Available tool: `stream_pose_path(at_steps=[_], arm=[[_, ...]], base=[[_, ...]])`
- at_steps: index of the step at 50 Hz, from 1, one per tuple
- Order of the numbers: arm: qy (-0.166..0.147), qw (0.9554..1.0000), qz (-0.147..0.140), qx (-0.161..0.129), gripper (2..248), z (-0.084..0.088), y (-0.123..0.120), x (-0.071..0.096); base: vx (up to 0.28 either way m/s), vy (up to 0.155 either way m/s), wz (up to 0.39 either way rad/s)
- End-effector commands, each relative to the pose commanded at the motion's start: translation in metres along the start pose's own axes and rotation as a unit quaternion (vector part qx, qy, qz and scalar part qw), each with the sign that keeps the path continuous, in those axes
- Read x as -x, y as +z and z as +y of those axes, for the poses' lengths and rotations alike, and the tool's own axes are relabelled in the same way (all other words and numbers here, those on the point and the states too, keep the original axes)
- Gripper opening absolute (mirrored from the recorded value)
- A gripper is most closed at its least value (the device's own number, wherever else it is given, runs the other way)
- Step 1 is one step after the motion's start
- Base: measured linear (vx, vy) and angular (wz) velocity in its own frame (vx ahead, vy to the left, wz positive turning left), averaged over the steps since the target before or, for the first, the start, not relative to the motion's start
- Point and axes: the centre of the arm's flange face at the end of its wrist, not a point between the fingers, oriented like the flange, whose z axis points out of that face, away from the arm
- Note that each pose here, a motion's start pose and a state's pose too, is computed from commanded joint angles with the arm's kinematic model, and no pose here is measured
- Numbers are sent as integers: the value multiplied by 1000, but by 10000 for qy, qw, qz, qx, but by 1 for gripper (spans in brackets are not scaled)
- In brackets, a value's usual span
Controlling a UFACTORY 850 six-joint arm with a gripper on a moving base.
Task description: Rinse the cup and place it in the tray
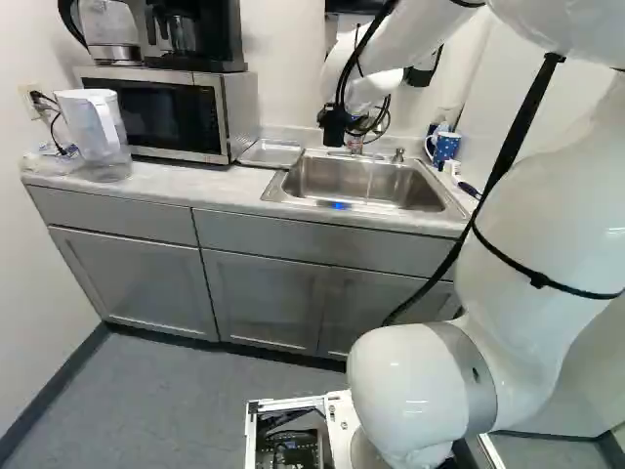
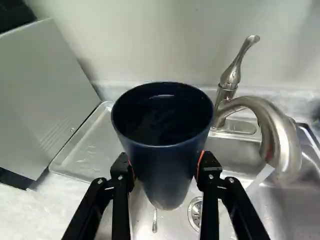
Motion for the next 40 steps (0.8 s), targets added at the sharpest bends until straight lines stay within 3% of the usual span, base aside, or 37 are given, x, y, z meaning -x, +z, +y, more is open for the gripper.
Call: stream_pose_path(at_steps=[10,20,30,40], arm=[[523,9986,0,0,125,0,0,0],[1046,9945,0,0,125,0,0,0],[1567,9877,0,0,125,0,0,0],[2084,9780,0,0,125,0,0,0]], base=[[0,0,0],[0,0,0],[0,0,0],[0,0,0]])
